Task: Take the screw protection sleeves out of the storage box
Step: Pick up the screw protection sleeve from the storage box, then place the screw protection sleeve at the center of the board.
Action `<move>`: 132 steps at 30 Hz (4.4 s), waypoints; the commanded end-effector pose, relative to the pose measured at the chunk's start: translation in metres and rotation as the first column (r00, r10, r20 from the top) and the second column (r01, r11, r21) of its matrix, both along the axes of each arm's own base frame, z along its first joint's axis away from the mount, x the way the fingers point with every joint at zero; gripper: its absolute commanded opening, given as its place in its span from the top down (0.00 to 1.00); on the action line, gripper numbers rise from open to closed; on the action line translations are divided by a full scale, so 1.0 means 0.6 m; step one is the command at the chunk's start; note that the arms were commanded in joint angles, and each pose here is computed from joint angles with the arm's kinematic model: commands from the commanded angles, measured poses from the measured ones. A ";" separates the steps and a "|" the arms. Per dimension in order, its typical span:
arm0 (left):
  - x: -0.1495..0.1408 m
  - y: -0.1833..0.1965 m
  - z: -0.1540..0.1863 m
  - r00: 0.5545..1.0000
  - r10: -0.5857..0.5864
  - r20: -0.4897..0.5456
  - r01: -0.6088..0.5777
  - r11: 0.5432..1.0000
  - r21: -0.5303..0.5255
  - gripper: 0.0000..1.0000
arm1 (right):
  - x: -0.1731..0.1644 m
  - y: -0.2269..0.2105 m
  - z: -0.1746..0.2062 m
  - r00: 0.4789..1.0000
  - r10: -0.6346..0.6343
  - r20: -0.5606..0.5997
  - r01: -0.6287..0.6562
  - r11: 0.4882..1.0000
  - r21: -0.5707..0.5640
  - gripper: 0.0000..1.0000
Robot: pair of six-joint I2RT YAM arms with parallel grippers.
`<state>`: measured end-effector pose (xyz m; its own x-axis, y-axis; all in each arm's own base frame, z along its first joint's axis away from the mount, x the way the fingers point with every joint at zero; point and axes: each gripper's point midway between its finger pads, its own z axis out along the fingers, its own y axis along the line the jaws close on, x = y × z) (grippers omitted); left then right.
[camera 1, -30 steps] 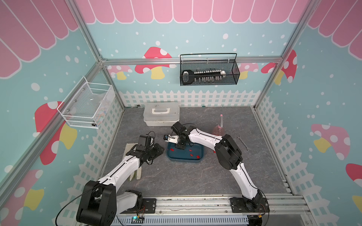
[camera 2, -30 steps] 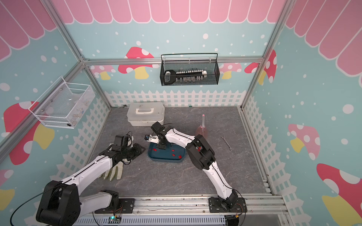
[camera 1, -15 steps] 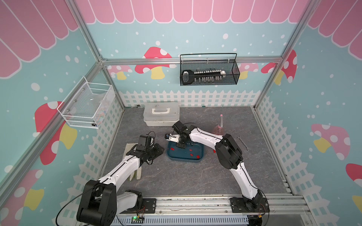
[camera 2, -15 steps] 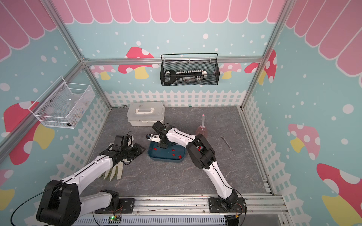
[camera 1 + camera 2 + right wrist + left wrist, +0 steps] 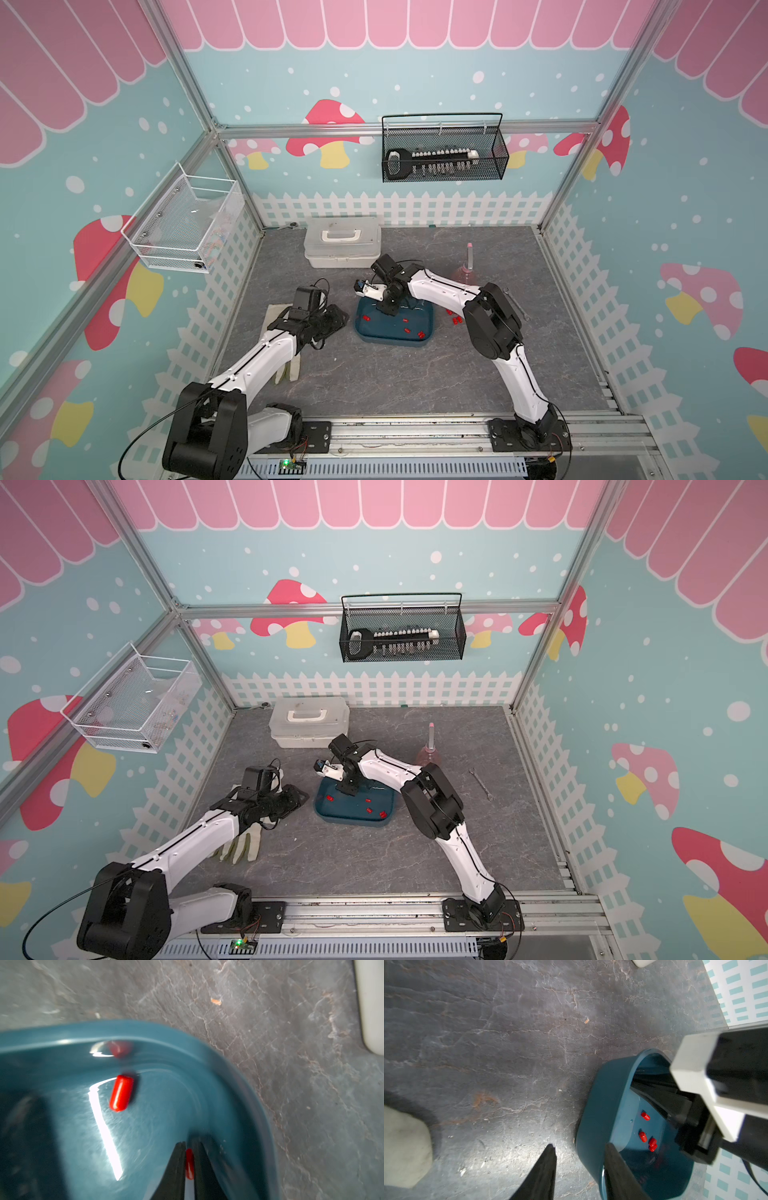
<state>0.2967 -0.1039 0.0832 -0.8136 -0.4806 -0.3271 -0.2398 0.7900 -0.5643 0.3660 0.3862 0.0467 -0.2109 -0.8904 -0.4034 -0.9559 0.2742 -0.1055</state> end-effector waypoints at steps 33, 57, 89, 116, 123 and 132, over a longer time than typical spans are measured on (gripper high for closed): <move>-0.002 0.006 0.006 0.998 0.026 0.051 -0.025 1.000 -0.008 0.59 | -0.076 -0.305 0.189 0.807 -0.545 -0.226 0.586 0.786 0.198 0.86; -0.004 0.005 0.007 0.998 0.024 0.056 -0.023 1.000 -0.014 0.59 | -0.081 -0.441 0.038 0.641 -0.726 -0.249 0.758 0.650 0.053 0.86; -0.004 0.009 0.006 0.998 0.035 0.053 -0.034 0.999 -0.010 0.59 | -0.053 -0.449 -0.024 0.629 -0.741 -0.235 0.757 0.652 -0.030 0.85; -0.005 0.009 0.007 0.998 0.034 0.058 -0.034 0.999 -0.008 0.59 | -0.048 -0.437 0.029 0.660 -0.714 -0.234 0.740 0.672 0.035 0.76; -0.005 0.009 0.009 0.998 0.034 0.061 -0.034 0.999 -0.010 0.59 | -0.059 -0.422 0.091 0.708 -0.669 -0.227 0.702 0.702 0.124 0.73; -0.007 0.011 0.015 0.997 0.037 0.071 -0.037 0.999 -0.006 0.59 | -0.086 -0.357 0.160 0.795 -0.554 -0.245 0.603 0.763 0.233 0.70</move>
